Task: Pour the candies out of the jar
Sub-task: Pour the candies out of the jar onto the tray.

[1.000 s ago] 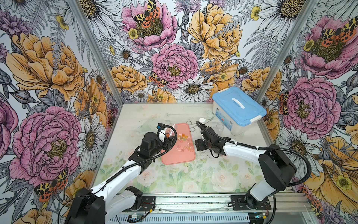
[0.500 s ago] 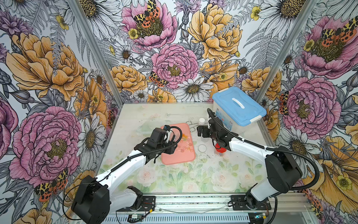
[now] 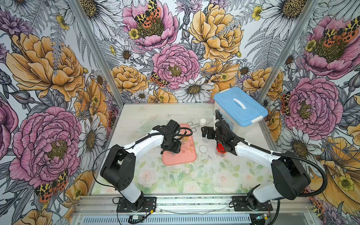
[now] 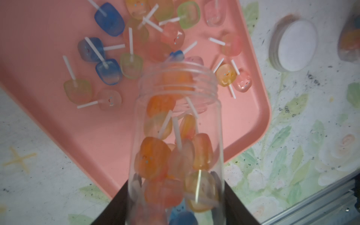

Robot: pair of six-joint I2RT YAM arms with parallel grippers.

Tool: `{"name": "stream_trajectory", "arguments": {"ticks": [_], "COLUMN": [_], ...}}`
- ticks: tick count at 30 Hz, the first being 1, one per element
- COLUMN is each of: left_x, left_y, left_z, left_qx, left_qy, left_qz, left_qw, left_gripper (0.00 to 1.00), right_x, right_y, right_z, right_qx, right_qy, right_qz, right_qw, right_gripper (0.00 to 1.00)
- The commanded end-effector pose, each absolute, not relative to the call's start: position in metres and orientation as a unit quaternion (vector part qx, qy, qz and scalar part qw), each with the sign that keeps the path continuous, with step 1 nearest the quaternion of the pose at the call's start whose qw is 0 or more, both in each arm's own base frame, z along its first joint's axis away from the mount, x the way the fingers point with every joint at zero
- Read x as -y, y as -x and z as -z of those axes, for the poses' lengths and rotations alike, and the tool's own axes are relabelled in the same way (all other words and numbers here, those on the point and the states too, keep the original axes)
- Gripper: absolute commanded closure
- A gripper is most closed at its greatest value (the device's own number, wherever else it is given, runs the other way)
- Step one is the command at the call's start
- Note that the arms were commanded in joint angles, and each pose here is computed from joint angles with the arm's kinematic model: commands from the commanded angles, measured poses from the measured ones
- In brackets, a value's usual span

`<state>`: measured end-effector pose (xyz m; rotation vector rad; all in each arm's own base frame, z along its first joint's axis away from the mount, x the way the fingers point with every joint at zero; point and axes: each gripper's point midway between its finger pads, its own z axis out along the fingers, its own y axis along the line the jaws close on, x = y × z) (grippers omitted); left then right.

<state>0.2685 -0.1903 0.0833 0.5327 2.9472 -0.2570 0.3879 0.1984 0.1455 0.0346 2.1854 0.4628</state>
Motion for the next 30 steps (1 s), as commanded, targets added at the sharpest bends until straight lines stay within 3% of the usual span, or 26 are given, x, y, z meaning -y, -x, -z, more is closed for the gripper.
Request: {"name": "stream_trajectory", "arguments": {"ticks": [1,7,12,20,30], "left_x": [0.181,0.183,0.166,0.177,0.174], "left_y": [-0.265,-0.257,-0.267,-0.258,-0.249], "left_z": [-0.1,-0.107,-0.096,-0.095,-0.094], "left_qx": [-0.978,-0.976,-0.973,-0.971,-0.96], "left_qy": [-0.192,-0.205,-0.224,-0.236,-0.265], "left_qz": [0.047,0.032,-0.038,-0.032,-0.086], "left_qw": [0.062,0.059,0.048,0.025,0.012], "left_gripper": [1.0,1.0,1.0,1.0,1.0], "right_x": [-0.196,-0.198,-0.204,-0.202,-0.209], "right_y": [-0.389,-0.391,-0.393,-0.389,-0.392], "right_z": [-0.157,-0.157,-0.157,-0.158,-0.161], "right_qx": [-0.868,-0.867,-0.863,-0.863,-0.861], "right_qy": [-0.023,-0.025,-0.029,-0.033,-0.029], "right_qz": [-0.199,-0.204,-0.222,-0.225,-0.239], "right_qw": [0.454,0.454,0.453,0.452,0.448], "right_gripper": [0.01,0.0,0.01,0.01,0.01]}}
